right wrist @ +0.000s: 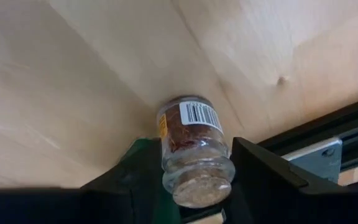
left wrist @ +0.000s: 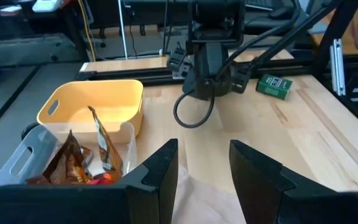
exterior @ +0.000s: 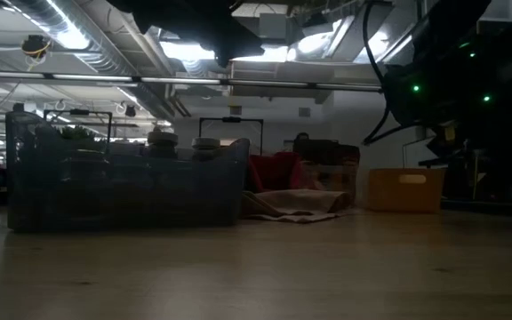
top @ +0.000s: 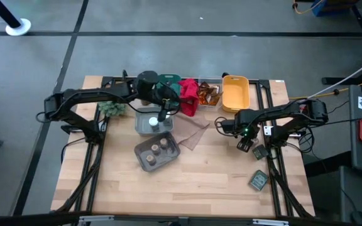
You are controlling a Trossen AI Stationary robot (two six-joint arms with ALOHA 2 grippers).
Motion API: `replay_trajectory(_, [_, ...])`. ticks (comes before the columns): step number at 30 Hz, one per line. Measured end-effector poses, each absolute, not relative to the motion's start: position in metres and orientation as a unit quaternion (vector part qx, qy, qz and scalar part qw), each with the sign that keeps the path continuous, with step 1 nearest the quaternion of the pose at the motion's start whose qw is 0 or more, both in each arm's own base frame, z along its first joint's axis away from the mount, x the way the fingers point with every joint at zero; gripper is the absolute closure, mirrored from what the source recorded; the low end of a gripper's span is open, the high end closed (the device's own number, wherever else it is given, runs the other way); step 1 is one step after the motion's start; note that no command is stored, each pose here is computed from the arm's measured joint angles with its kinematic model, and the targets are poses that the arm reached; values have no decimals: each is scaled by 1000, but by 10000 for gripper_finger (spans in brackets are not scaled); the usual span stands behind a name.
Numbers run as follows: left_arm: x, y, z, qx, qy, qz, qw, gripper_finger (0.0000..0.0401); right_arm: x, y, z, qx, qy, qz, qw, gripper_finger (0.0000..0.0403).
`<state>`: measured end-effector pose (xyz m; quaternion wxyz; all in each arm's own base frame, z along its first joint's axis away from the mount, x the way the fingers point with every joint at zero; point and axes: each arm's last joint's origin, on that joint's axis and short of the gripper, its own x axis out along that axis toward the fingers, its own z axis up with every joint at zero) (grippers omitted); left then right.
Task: Sort spices by type
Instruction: Put the brown seasoning bottle into the black bin
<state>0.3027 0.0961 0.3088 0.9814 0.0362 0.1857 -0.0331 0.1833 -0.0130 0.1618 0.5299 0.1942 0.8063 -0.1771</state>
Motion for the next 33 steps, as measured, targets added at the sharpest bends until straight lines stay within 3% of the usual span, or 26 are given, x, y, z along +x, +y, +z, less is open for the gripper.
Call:
replay_trajectory(9, [300,97,310,40,186,-32,981,274,181,-12,163,208,814,-168,516,207])
replay_trajectory(19, [268,91,318,46,188,-25,981,274,178,-11,164,211,823,-169,500,207])
replay_trajectory(27, [228,82,296,37,85,34,995,274,178,-10,164,222,823,-159,497,207])
replay_trajectory(33, [211,80,291,36,58,56,996,274,178,-10,164,221,823,-160,498,207])
